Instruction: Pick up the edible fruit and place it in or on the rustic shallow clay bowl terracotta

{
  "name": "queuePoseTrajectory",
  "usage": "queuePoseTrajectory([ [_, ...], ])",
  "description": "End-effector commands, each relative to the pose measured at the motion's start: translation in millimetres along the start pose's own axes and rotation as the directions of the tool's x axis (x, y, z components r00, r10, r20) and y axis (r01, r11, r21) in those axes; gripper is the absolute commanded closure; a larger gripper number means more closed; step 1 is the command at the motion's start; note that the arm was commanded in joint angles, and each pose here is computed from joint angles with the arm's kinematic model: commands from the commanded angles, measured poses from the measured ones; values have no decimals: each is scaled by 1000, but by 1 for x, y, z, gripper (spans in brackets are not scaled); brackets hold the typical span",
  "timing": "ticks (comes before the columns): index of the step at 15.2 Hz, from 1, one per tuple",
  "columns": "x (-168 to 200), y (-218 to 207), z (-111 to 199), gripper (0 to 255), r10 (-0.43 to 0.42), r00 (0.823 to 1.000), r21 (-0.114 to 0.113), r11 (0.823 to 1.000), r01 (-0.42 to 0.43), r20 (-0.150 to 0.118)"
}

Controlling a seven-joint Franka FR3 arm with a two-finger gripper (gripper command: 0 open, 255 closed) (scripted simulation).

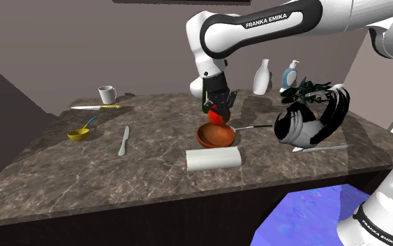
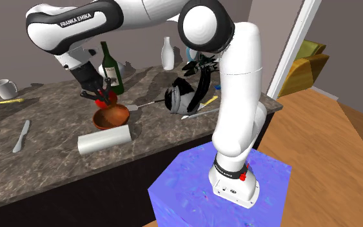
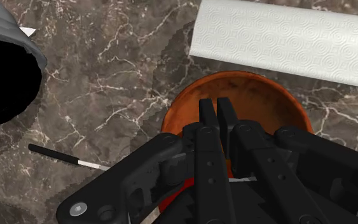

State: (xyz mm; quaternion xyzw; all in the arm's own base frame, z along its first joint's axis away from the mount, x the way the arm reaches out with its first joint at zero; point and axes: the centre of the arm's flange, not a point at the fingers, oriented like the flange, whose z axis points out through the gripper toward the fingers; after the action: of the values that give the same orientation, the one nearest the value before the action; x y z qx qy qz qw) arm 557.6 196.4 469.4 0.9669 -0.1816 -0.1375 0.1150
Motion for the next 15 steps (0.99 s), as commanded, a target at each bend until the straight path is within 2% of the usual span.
queuePoseTrajectory([
  [1, 3, -3, 9, 255, 0, 1000, 0, 1000, 0, 0],
  [11, 16, -19, 61, 255, 0, 1000, 0, 1000, 0, 0],
  [15, 16, -19, 61, 255, 0, 1000, 0, 1000, 0, 0],
])
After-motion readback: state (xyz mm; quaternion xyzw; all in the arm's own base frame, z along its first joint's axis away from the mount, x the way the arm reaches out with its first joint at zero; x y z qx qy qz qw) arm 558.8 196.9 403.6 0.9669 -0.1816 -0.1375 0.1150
